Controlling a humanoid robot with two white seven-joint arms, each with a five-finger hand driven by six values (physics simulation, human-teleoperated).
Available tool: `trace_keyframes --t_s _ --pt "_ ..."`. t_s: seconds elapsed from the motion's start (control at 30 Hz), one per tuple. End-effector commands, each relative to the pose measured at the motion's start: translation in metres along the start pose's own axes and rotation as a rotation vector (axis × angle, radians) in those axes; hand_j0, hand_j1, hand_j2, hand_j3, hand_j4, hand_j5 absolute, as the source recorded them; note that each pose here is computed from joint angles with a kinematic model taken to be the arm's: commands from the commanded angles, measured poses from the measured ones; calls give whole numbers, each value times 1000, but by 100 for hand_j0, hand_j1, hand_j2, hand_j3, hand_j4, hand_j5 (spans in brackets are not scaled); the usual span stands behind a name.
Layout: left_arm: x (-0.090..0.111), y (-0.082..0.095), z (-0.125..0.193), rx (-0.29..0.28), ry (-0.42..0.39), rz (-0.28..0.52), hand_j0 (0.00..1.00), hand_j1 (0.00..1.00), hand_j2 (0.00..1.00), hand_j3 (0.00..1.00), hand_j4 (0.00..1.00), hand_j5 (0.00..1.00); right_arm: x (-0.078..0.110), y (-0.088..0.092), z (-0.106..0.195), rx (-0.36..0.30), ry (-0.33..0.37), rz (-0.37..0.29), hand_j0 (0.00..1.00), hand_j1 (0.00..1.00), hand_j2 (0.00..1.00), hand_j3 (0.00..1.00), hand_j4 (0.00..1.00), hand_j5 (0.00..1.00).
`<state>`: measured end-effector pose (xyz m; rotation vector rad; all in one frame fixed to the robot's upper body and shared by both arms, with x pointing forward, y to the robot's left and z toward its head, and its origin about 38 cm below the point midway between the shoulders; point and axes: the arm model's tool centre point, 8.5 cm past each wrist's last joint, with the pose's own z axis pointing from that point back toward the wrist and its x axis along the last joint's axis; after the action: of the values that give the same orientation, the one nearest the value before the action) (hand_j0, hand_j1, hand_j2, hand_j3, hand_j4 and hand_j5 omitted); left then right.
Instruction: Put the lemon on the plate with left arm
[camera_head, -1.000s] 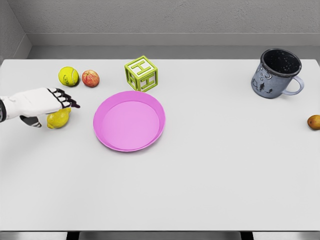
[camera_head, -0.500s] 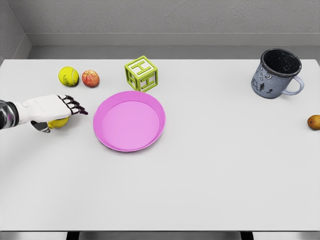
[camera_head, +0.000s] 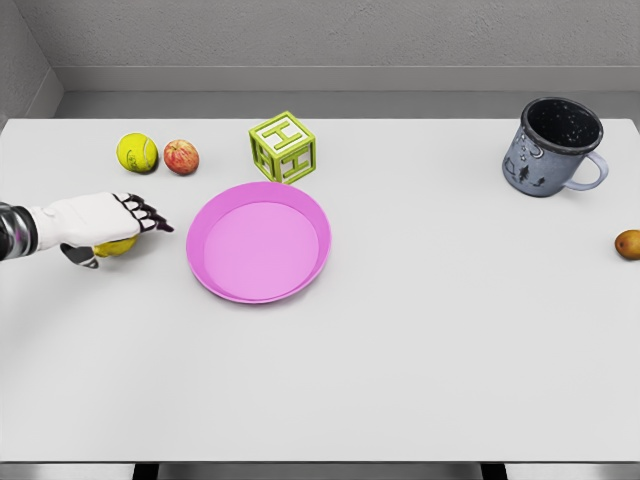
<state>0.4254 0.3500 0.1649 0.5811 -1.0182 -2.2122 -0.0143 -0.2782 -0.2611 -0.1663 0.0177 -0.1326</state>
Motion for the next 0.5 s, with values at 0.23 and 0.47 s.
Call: trace_keyframes --t_s 0.23,0.47 --pt "-14 -4 3 -8 33 32 89 89 89 89 89 89 0 0 0 1 0 0 100 100 100 100 100 100" --pt "-12 -4 1 -6 26 35 74 74 74 74 74 74 0 0 0 -1 0 0 100 100 100 100 100 100"
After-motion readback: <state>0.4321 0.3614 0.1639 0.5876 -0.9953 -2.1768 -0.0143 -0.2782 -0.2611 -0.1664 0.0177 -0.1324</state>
